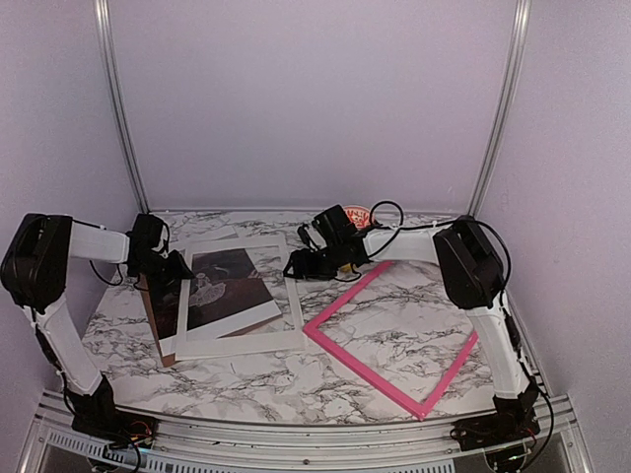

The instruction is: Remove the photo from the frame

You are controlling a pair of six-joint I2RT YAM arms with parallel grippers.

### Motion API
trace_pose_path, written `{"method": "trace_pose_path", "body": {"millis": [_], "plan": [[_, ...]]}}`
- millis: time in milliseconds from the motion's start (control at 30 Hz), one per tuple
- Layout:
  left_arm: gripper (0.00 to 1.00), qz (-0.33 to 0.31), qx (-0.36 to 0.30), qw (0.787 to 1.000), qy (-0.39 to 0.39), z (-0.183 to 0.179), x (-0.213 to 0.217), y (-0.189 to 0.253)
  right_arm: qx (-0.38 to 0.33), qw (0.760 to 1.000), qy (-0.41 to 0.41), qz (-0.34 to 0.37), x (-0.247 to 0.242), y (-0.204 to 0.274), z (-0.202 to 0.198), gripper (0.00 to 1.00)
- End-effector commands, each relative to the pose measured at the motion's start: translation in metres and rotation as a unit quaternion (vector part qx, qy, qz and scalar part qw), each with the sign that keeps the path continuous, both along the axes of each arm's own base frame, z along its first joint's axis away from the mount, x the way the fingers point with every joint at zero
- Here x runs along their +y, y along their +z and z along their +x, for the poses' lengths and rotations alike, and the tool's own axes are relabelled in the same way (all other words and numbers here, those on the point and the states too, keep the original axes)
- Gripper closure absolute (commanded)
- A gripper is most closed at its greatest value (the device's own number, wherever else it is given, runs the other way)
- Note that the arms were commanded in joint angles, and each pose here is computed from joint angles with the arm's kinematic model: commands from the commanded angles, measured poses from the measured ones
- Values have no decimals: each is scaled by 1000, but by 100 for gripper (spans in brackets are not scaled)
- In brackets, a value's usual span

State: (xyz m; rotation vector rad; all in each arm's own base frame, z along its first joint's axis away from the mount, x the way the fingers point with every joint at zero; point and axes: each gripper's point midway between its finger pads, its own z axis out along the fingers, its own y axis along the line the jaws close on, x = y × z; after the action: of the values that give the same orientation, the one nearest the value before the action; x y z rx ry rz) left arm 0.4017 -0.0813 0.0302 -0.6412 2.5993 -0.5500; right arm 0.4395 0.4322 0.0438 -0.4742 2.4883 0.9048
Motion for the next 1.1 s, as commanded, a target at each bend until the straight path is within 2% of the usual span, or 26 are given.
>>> {"method": "trace_pose_path", "body": {"millis": [0,300,467,533,733,900,1067], "plan": [[50,-22,18,999,-23,2,-27,-8,-20,998,-42,-31,-31,16,10,27],[50,-36,4,998,-45,19,-55,-1,-36,997,-53,-39,-49,33,5,27],[49,-27,-25,998,-42,27,-51,21,-63,997,-25,-33,-28,54,-7,27],[47,-16,-34,999,-26,25,-39,32,-68,997,-8,-31,-13,56,-13,27],[42,6,-48,997,64,27,43,49,-61,998,25,-25,14,43,-23,29],[40,34,-50,991,116,43,95,48,-64,997,36,-10,28,45,-18,31],[37,59,-60,985,151,76,140,48,-74,996,52,-4,43,50,-17,33]]}}
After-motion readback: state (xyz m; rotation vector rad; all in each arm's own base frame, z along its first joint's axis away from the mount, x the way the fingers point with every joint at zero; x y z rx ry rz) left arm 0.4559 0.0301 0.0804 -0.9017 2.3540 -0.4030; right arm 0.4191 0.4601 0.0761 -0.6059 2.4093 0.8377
